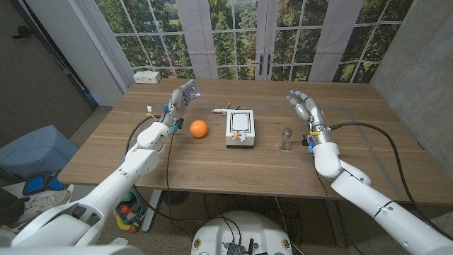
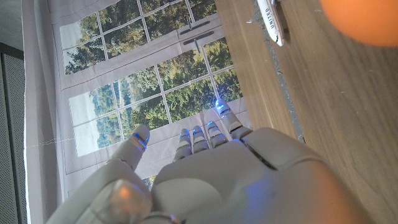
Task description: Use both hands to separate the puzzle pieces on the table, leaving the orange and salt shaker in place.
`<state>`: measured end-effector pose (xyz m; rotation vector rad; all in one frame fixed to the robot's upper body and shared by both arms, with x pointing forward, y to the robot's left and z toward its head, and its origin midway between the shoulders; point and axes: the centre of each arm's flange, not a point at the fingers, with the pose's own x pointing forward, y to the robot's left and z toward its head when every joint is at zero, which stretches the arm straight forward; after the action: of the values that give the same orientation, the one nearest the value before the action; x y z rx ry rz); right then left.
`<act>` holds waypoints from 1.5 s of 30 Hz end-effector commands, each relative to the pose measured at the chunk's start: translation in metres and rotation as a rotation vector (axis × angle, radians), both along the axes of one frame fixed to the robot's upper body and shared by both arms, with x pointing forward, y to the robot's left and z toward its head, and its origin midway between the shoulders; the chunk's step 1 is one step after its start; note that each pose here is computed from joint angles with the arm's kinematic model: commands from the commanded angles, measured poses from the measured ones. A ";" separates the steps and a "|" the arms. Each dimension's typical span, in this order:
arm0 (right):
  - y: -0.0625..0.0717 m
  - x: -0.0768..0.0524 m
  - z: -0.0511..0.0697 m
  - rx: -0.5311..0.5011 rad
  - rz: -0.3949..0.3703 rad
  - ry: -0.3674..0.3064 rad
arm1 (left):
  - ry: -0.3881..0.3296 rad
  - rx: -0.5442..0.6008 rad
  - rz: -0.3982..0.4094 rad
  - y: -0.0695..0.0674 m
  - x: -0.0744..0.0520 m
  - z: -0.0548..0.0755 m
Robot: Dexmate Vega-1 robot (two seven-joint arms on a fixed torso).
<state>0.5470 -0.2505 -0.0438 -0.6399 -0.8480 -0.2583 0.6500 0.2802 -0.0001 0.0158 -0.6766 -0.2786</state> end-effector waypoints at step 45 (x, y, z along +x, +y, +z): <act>0.047 -0.073 -0.038 -0.267 -0.268 -0.224 | -0.030 0.039 -0.032 0.001 -0.008 0.005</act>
<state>0.4864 -0.2131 -0.0771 -0.9264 -0.9914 -0.4514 0.6437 0.2787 0.0038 0.0424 -0.6946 -0.3140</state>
